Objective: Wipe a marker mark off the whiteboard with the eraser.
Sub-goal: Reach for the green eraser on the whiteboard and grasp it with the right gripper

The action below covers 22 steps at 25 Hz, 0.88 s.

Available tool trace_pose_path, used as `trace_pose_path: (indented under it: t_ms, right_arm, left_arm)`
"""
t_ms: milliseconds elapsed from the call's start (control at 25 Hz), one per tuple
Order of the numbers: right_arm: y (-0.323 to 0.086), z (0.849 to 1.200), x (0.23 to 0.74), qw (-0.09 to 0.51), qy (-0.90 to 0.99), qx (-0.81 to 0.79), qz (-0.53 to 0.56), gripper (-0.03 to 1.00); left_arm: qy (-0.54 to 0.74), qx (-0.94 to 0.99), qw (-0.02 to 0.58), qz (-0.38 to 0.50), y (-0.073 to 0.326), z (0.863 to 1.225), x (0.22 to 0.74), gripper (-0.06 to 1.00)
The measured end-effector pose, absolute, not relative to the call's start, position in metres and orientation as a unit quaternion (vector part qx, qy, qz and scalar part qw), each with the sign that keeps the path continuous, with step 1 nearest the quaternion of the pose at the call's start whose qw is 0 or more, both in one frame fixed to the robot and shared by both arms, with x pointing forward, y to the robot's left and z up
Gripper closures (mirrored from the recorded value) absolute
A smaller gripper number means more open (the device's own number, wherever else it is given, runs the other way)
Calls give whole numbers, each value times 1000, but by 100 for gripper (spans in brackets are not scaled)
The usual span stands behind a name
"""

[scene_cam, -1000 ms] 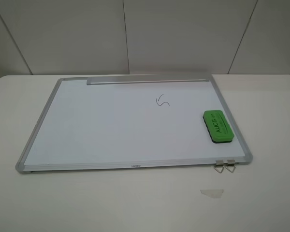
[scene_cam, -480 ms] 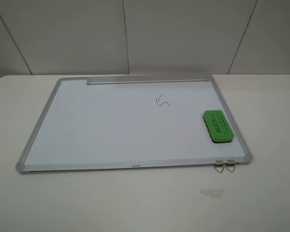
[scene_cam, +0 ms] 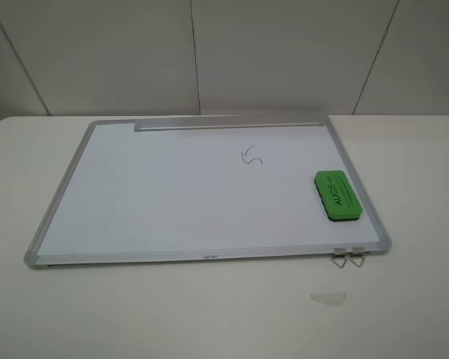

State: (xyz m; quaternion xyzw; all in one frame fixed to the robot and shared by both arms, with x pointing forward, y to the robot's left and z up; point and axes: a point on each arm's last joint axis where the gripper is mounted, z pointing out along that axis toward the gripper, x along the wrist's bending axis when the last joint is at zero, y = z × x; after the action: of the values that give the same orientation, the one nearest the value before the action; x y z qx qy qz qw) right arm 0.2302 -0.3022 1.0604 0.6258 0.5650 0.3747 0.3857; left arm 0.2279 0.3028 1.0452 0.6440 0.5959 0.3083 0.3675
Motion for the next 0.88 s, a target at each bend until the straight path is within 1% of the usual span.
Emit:
trace_pose_path:
  t_ms: [760, 880]
  right_arm:
    - [-301, 1060, 230, 382, 564, 627, 379, 14]
    - [-300, 1062, 237, 363, 572, 634, 373, 14]
  left_arm:
    - [596, 644, 367, 308, 303, 1045, 228, 26]
    - [596, 644, 367, 308, 303, 1045, 228, 26]
